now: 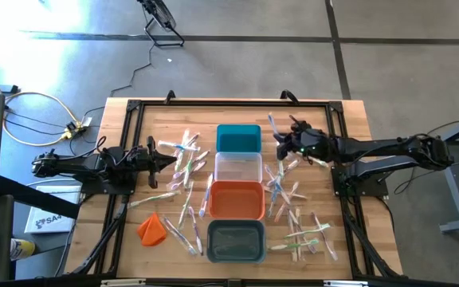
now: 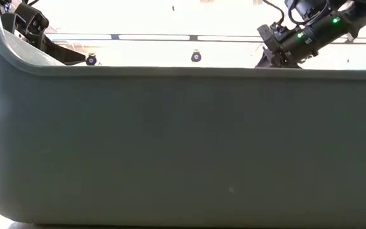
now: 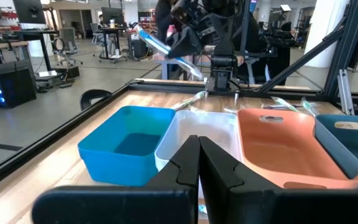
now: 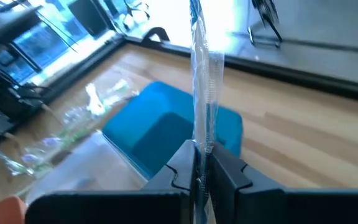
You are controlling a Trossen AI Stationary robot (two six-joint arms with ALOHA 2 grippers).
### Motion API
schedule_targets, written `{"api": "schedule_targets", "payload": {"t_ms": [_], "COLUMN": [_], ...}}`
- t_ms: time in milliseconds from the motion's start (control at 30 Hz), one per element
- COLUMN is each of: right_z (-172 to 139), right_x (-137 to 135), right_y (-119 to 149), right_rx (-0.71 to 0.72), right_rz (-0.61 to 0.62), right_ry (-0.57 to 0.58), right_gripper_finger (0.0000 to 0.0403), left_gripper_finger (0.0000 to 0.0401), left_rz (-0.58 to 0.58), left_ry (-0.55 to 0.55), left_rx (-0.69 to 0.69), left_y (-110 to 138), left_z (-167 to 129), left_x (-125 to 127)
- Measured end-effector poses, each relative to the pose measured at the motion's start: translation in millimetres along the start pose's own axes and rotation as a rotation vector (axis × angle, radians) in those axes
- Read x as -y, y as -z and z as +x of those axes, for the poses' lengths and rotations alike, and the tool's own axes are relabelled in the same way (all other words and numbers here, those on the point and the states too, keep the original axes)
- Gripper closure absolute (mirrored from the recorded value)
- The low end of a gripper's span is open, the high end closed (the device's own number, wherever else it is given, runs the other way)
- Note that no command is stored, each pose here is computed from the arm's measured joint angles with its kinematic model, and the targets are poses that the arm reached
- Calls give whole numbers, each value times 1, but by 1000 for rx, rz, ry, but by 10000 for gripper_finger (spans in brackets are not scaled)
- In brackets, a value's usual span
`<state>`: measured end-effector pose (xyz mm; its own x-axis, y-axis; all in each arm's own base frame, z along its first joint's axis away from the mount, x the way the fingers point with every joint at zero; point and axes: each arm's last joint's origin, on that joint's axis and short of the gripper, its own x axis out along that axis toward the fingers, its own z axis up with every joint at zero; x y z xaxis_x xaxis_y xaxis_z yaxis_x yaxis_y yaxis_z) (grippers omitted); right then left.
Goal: Pick & Place Toothbrushes
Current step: Put the blue toothbrush into the blue bin
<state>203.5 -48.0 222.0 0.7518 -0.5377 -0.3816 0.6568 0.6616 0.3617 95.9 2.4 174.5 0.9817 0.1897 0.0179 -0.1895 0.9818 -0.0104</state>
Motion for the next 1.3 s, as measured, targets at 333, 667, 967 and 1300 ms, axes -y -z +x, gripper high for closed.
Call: {"api": "schedule_targets", "payload": {"t_ms": [333, 667, 967, 1300], "right_z": [-1, -2, -4, -6], "right_x": [-6, -10, -14, -19], "right_y": [-9, -17, -23, -29], "right_rx": [90, 166, 218, 274], "right_rz": [-41, -77, -88, -91], "right_ry": [-54, -92, -151, -227], "right_gripper_finger": [385, 385, 385, 385], "left_gripper_finger": [401, 401, 401, 401], "left_rz": [0, 0, 0, 0], "left_ry": [0, 0, 0, 0], "left_rx": [0, 0, 0, 0], "left_y": [0, 0, 0, 0], "left_z": [0, 0, 0, 0], "left_x": [0, 0, 0, 0]}}
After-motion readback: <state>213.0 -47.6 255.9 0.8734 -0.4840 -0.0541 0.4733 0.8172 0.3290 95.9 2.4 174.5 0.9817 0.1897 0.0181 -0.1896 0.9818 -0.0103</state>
